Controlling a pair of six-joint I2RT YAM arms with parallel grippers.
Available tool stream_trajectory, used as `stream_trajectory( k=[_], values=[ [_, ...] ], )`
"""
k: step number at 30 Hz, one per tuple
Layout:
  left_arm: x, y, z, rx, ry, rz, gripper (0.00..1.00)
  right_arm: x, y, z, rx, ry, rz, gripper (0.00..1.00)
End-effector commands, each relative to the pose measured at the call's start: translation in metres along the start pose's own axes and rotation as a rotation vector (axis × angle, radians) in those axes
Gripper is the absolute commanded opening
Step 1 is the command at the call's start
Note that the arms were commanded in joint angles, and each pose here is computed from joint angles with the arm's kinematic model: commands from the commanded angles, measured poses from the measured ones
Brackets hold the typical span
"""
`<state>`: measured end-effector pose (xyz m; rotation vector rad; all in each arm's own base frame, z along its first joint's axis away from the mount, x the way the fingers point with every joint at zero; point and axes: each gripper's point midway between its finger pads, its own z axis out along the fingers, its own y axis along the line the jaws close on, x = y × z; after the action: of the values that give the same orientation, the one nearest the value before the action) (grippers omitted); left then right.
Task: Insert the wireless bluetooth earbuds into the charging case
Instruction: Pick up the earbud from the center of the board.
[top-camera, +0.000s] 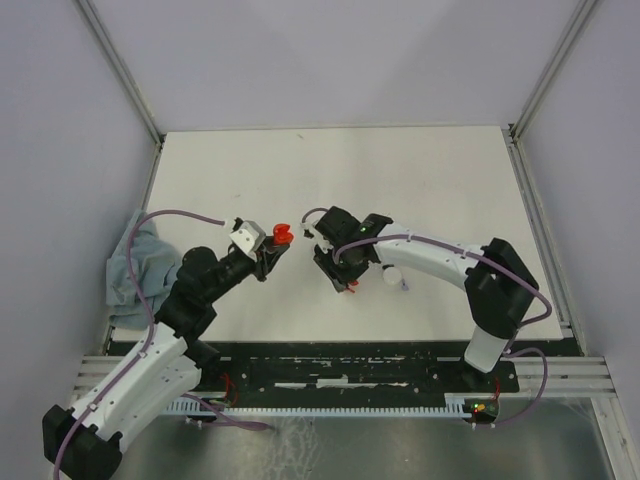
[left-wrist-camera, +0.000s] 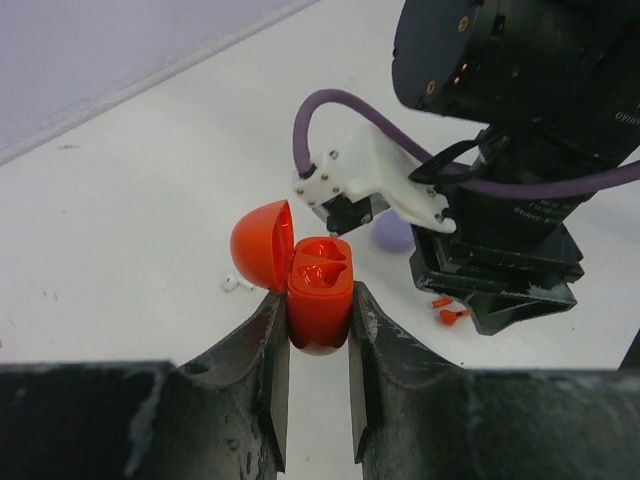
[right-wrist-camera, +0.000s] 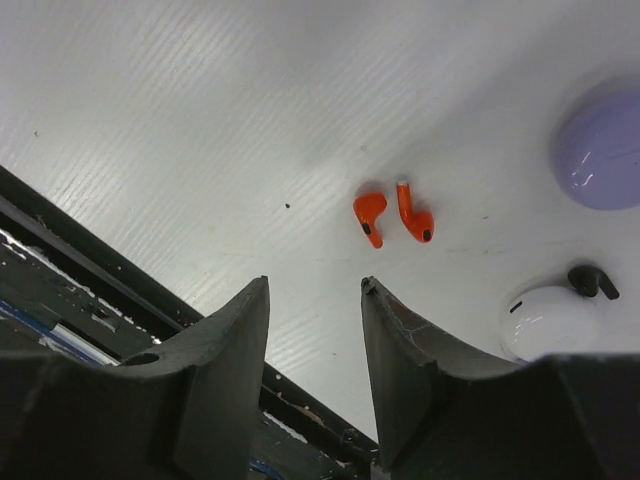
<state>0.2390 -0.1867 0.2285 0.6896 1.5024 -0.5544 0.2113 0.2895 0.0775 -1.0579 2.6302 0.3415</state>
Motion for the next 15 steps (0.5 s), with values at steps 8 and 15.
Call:
stream_trajectory(
  k=[8,15],
  values=[
    [-0.024,0.011,-0.006,-0.062,-0.092,0.044,0.03,-0.009,-0.011,0.023,0.136,0.085,-0.045,0.46],
    [-0.027,0.01,-0.008,-0.06,-0.101,0.043,0.03,-0.002,-0.017,0.036,0.175,0.126,-0.054,0.44]
  ],
)
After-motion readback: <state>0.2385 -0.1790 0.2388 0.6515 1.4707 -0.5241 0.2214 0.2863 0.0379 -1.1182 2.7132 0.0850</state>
